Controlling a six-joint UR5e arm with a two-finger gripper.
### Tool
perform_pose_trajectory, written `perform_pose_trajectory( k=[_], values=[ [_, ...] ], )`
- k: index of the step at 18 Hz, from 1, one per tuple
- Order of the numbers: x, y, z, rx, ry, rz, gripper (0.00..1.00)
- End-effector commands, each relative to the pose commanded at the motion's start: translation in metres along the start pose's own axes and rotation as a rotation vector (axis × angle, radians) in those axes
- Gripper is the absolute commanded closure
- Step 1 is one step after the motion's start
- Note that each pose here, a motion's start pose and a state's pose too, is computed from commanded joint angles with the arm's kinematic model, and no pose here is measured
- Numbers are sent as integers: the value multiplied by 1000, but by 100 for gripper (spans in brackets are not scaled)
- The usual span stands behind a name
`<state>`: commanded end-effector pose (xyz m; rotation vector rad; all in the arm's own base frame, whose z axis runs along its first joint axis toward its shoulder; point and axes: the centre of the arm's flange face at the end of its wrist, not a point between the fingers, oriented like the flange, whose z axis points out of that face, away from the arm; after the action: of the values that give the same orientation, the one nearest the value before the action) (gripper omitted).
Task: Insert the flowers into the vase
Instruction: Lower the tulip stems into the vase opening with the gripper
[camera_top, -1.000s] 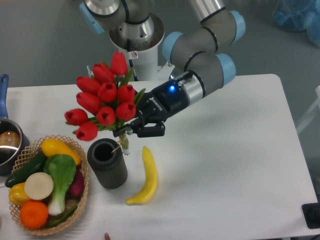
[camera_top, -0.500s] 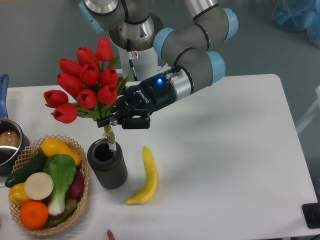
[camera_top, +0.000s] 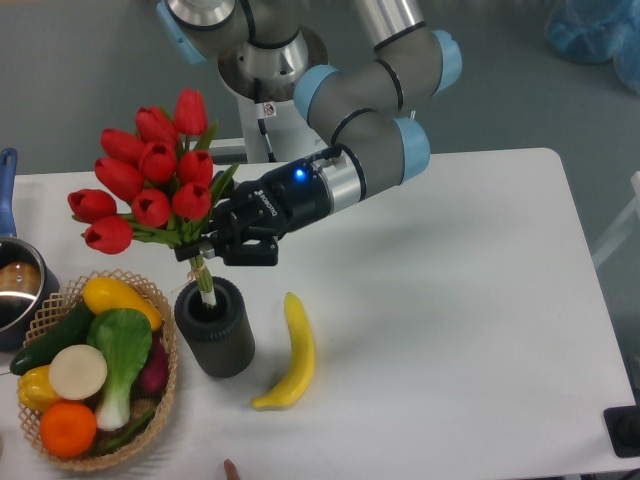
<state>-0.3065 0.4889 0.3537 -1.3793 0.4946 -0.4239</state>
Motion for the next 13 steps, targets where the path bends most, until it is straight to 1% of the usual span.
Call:
perform_pose_trajectory(
  k=[2,6,13],
  values=[
    [5,8,-1,0,-2,17,74],
    [7,13,-1,0,-2,8,74],
    [15,34,-3,1,-8,-35,74]
  ],
)
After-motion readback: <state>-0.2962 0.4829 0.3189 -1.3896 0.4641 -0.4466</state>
